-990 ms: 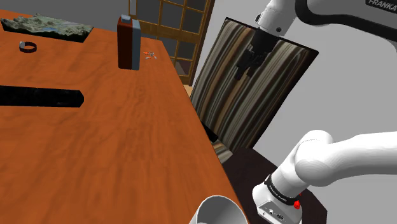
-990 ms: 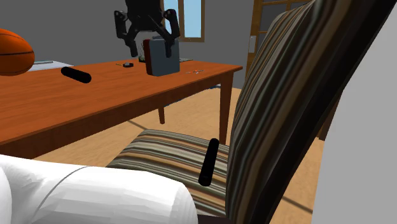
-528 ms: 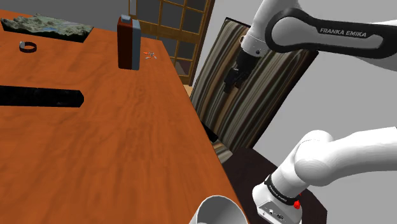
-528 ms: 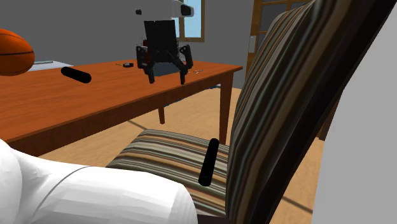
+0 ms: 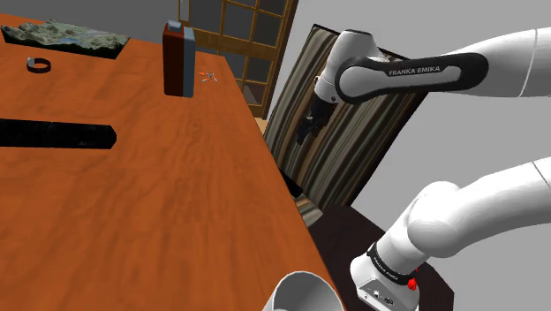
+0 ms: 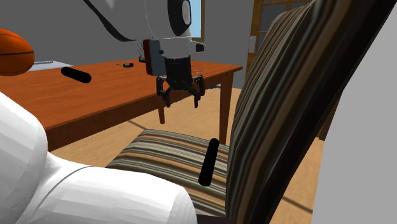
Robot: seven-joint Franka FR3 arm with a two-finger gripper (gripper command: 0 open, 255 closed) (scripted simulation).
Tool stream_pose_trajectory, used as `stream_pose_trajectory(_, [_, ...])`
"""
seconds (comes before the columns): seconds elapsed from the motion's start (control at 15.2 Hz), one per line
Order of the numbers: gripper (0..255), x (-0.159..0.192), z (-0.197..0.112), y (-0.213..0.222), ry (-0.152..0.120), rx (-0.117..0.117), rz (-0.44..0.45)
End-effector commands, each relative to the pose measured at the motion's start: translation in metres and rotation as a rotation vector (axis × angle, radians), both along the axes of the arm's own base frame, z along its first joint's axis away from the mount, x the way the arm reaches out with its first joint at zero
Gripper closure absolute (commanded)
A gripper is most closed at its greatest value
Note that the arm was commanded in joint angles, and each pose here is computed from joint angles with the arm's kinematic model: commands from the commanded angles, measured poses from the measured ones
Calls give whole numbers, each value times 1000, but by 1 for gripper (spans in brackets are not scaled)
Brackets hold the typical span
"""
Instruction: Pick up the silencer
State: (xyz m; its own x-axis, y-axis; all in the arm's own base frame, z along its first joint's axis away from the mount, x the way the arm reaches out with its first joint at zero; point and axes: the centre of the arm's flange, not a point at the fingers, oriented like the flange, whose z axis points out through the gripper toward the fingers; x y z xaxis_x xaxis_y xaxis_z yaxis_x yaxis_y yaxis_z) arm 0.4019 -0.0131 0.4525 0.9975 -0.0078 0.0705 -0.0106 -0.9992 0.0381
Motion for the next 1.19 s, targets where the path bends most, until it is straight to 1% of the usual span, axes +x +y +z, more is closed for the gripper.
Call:
stream_pose_trajectory(0.0, [0, 13, -22, -6, 3, -5, 4])
stream_pose_trajectory(1.12, [0, 100, -219, -72, 38, -43, 35])
